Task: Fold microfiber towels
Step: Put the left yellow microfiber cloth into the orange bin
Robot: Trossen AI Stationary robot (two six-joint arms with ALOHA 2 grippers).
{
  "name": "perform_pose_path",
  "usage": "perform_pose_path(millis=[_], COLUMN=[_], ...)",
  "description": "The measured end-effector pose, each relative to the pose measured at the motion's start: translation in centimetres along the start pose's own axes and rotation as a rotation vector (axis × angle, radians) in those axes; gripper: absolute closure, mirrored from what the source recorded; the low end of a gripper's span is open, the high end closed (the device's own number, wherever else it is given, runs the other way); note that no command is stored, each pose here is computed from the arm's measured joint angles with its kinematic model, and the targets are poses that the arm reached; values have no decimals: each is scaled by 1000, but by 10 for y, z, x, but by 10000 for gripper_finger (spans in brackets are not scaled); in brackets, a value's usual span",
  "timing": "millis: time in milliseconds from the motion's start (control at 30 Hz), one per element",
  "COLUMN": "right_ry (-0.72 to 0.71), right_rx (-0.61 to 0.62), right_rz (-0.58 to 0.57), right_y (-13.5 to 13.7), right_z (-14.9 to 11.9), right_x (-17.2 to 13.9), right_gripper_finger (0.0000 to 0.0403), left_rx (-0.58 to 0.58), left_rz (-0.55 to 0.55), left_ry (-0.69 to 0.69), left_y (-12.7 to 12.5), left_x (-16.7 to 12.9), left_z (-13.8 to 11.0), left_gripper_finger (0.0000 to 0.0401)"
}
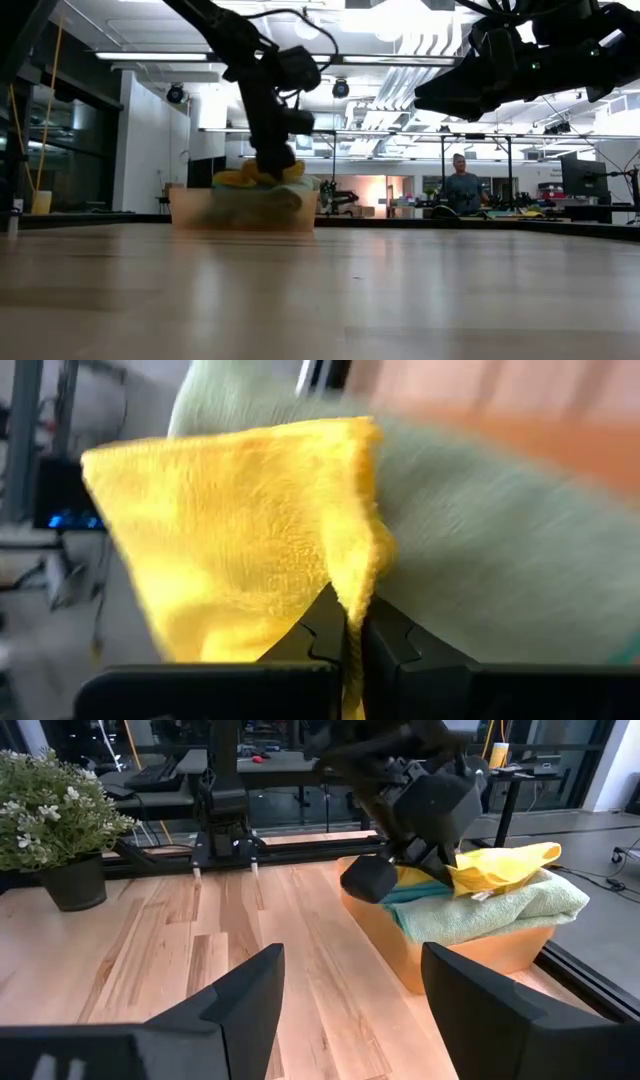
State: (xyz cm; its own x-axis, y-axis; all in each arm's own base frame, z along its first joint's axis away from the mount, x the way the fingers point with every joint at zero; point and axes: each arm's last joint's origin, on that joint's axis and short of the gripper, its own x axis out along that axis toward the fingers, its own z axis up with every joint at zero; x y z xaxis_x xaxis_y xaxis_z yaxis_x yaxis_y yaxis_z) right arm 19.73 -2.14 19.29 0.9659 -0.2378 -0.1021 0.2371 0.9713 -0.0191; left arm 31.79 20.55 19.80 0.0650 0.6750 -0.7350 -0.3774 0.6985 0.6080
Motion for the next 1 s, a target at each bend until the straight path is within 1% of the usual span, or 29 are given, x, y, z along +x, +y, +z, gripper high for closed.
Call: perform_pose_path(millis=[167, 367, 467, 567, 633, 767, 867, 1000], right_ry=[0, 0, -1, 0, -1, -2, -4, -4], right_rx=[6, 4, 4, 4, 4, 4, 5, 5], right_rz=[0, 1, 0, 0, 0, 0, 0, 0], right_y=[0, 0, 0, 0, 0, 0, 0, 0], right_z=[0, 0, 0, 0, 0, 0, 0, 0], right_x=[0, 0, 0, 0, 0, 0, 0, 0], right_gripper_finger=[174, 174, 174, 174, 174, 174, 174, 174], left_rx=[-14, -23, -10, 44, 107, 154, 130, 73], left_rz=[-48, -204, -223, -227, -240, -242, -260, -316], left_ry=[-116, -164, -173, -157, -107, -15, -2, -65], left_y=[-12, -20, -21, -19, -19, -18, -15, -17], left_x=[-14, -17, -20, -26, -28, -26, -23, -20], left_z=[12, 14, 15, 11, 5, -5, -7, -1], left_gripper_finger=[401, 401, 401, 401, 401, 401, 401, 394])
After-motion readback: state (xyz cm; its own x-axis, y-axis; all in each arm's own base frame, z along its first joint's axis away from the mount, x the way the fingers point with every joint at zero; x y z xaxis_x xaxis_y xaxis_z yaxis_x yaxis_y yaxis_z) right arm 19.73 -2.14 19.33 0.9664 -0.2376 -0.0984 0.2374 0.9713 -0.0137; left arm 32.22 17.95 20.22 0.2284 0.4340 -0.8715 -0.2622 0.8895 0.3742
